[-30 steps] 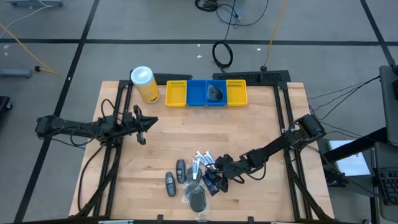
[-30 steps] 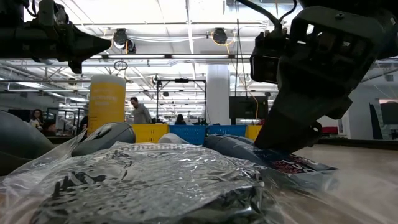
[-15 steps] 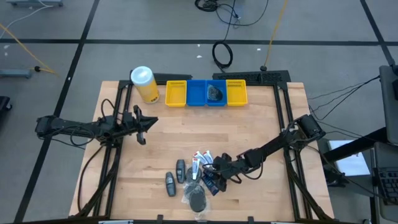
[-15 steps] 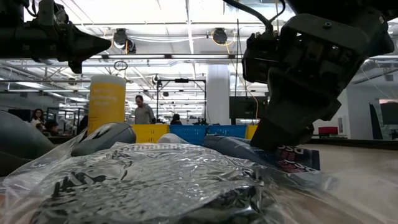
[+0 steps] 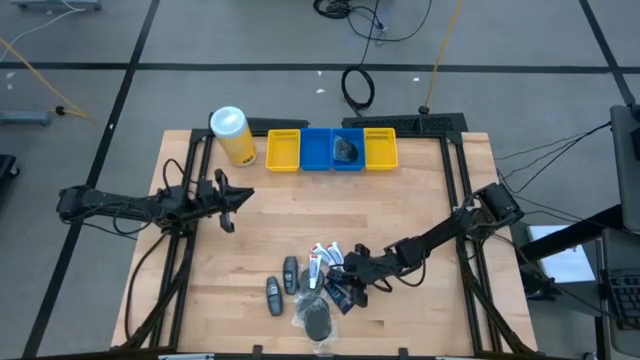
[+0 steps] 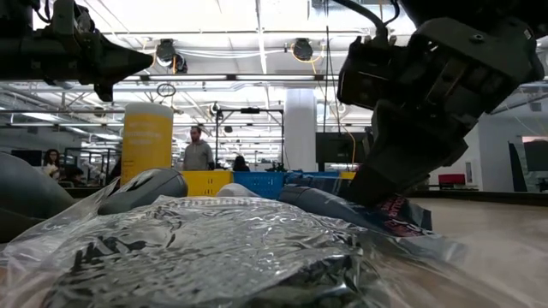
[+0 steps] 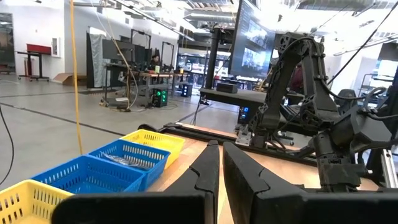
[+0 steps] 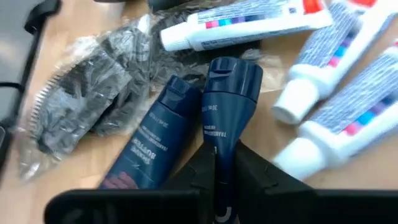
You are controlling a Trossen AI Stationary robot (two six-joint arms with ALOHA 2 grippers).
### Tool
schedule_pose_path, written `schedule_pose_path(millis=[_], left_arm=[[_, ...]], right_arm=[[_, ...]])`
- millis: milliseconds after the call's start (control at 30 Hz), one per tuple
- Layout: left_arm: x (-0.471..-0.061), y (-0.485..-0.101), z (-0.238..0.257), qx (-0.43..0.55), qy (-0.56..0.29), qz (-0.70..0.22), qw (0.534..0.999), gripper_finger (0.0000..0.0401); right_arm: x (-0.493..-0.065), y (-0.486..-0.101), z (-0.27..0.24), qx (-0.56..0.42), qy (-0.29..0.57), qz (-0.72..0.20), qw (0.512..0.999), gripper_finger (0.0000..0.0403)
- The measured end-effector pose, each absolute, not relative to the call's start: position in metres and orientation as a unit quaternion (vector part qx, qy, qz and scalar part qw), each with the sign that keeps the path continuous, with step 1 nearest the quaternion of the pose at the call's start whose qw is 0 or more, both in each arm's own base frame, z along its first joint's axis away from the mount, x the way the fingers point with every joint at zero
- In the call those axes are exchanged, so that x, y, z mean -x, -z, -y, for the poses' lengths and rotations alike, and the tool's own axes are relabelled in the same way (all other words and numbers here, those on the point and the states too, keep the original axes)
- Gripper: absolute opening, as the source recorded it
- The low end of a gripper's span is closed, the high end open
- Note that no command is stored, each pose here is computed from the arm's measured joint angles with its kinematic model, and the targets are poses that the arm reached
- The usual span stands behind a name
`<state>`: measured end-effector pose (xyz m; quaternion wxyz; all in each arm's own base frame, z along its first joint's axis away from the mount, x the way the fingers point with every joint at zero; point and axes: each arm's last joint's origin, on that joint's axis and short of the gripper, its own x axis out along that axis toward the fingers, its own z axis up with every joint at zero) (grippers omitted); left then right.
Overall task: Pick & Place Travel size toiletries
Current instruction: Put the shave cream into the left blue bin
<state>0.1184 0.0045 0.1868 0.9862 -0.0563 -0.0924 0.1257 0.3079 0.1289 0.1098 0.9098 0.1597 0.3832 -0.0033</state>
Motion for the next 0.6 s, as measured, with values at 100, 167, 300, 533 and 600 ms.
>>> schedule_pose_path(millis=[100,167,300,533,600], left_arm=[[-0.118,-0.187,-0.004,0.058,-0.126,0.093,0.986,0.0021],[-0.118,-0.187,-0.004,0.061,-0.125,0.093,0.986,0.0021],[-0.118,-0.188,-0.004,0.076,-0.109,0.102,0.986,0.0021],[-0.12,-0.192,-0.001,0.104,-0.06,0.12,0.985,0.0021],[-0.122,-0.191,-0.001,0.105,-0.058,0.118,0.986,0.0021]], right_arm=[[-0.307,-0.117,-0.126,-0.155,0.005,-0.375,0.914,0.0028],[-0.305,-0.124,-0.125,-0.145,0.001,-0.373,0.916,0.0035],[-0.305,-0.147,-0.122,-0.133,-0.008,-0.335,0.933,0.0036],[-0.304,-0.179,-0.106,-0.107,-0.013,-0.285,0.952,0.0027],[-0.304,-0.185,-0.101,-0.098,-0.013,-0.278,0.956,0.0029]])
